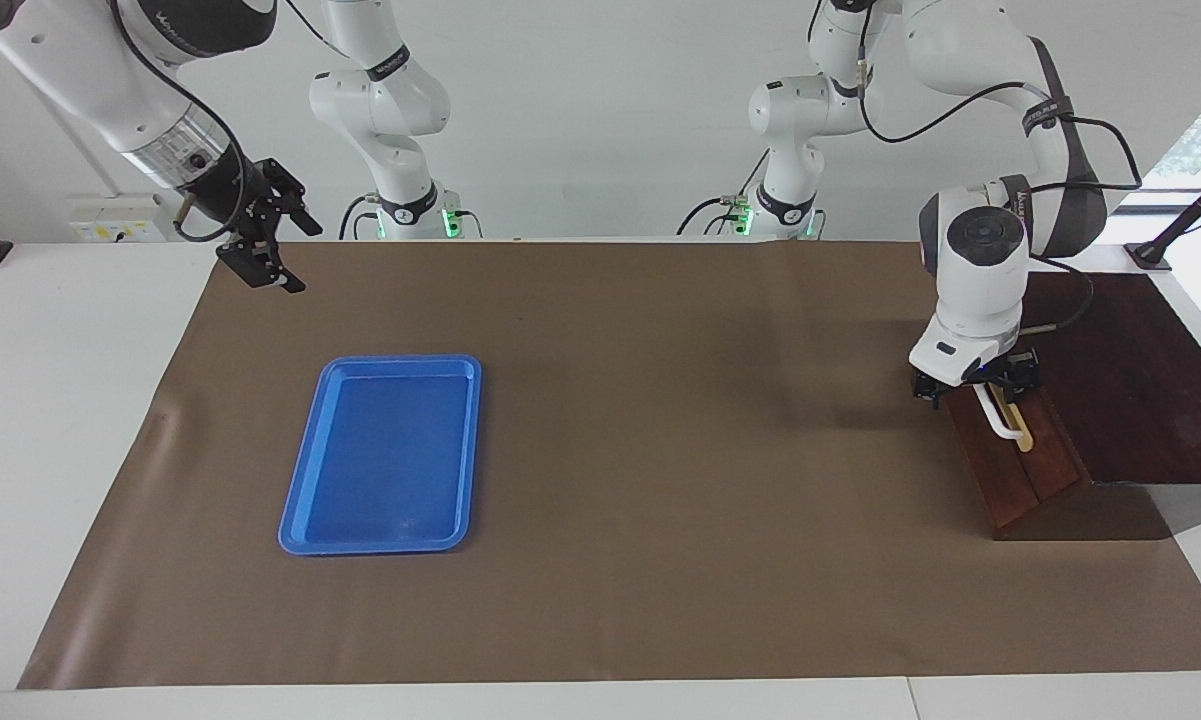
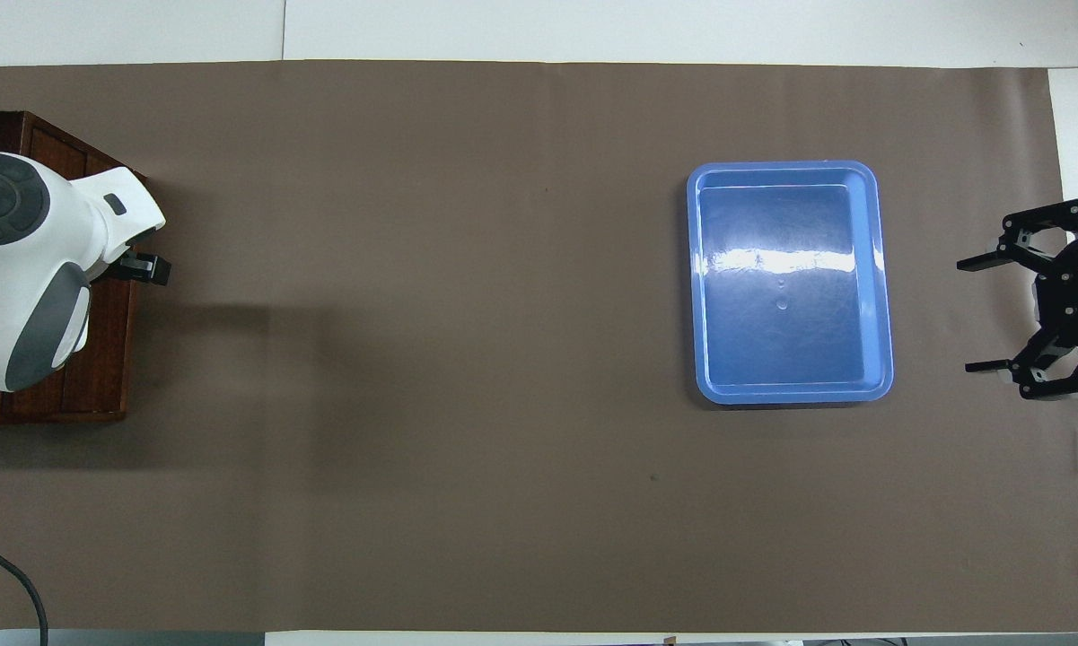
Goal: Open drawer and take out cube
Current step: 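Pull the drawer open with the left gripper while the right gripper rises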
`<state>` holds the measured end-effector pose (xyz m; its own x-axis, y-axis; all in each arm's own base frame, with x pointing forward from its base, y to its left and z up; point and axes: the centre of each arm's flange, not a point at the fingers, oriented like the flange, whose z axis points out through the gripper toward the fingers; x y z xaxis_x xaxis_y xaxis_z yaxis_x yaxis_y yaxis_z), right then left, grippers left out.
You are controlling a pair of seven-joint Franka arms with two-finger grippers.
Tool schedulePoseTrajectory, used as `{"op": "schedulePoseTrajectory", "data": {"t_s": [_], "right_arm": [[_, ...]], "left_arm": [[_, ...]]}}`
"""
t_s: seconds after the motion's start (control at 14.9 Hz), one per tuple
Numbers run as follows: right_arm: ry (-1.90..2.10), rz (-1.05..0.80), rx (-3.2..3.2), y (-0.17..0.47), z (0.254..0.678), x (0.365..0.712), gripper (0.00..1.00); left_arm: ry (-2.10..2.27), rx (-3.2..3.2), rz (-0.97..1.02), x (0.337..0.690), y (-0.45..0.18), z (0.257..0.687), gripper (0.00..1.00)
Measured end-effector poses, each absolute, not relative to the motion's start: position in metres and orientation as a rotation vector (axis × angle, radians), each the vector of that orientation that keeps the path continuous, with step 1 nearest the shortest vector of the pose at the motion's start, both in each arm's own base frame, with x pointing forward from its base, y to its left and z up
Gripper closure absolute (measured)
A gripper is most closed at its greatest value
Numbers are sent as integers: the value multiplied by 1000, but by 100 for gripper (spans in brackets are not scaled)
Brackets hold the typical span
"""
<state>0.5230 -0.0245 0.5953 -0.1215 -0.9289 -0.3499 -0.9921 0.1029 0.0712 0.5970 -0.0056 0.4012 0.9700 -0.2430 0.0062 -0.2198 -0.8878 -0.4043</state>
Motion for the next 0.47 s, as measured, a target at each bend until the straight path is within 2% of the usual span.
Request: {"op": "schedulePoseTrajectory", "data": {"t_s": [0.47], "right_arm": [[2088,613,-1779,2,552,561,3]], "left_arm": [[316,-2715,-79,597,-19,388,0]]}}
